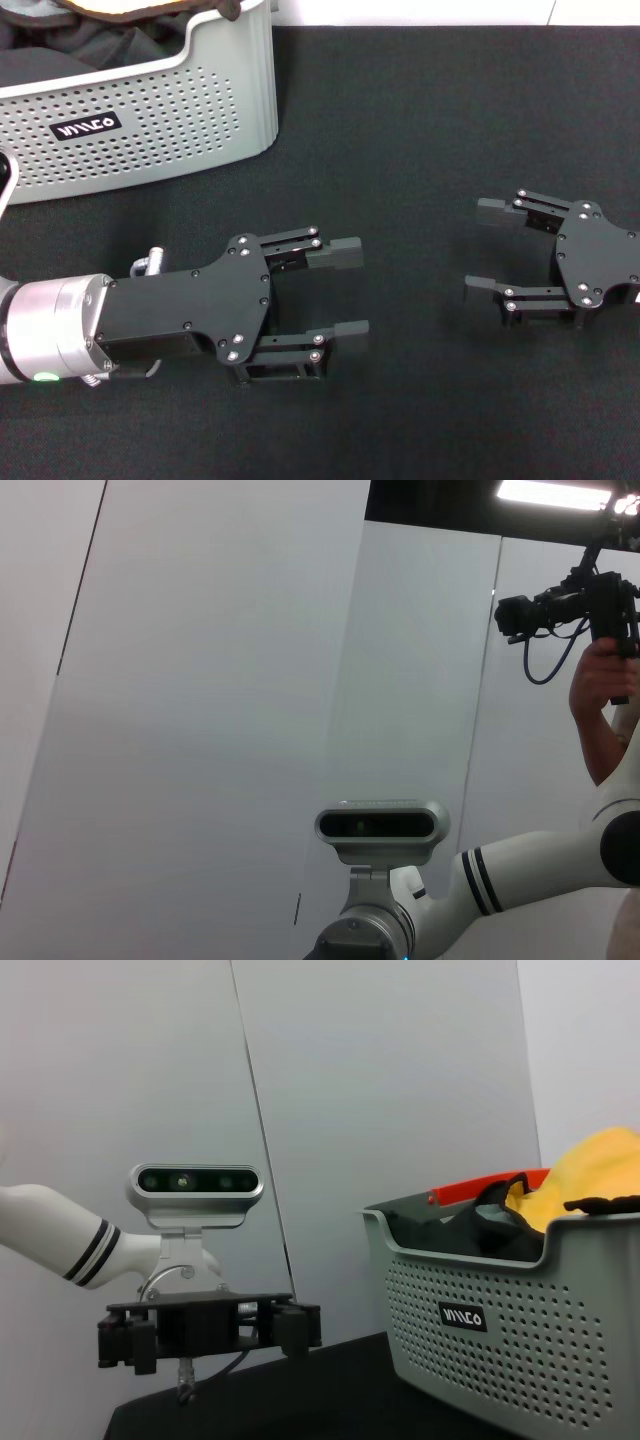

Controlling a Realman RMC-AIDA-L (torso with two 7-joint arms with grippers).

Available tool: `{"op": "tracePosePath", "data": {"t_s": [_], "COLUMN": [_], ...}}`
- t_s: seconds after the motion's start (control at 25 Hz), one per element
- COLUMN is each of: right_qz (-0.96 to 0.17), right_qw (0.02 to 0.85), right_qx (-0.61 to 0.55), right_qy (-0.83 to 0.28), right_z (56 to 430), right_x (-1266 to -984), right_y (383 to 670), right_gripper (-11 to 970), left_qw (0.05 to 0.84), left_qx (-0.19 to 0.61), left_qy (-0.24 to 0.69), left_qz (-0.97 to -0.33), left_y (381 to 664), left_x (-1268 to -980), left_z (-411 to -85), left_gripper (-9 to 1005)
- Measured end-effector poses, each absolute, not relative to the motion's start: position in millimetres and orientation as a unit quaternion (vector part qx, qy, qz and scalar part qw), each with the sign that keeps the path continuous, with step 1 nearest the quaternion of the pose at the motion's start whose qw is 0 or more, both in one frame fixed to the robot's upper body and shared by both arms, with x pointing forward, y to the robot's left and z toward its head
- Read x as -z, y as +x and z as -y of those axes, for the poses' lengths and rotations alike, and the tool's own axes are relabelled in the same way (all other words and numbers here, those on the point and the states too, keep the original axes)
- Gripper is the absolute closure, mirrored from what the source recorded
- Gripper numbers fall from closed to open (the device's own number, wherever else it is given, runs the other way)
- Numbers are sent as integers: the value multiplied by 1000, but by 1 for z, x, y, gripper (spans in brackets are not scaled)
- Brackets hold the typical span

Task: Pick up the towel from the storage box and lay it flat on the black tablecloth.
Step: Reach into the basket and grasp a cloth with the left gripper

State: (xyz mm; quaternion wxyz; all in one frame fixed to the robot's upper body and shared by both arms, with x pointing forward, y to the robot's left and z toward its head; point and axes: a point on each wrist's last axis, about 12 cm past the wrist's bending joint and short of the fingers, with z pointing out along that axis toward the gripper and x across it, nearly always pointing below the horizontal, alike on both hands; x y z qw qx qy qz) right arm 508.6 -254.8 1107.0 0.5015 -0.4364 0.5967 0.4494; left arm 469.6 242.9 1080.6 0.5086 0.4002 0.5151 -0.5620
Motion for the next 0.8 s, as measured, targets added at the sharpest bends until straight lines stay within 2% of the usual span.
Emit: {"op": "tracePosePath", "data": {"t_s": [0.56, 0.8], "right_qz": [-587, -577], "right_qw": [510, 585], "right_qx": [-446, -370], "right_qy": [-444, -434], "right_z": [249, 256], "right_x": [-1115, -1151], "right_y": [518, 548], "right_gripper": [136, 162], "left_qw": [508, 515], "left_qx": [559, 554], "left_qy": [410, 406], "left_qz": [-511, -512], "left_y": [472, 473], "left_x": [-1083, -1083], "left_z": [-243, -245], "left_gripper": [282, 288]}}
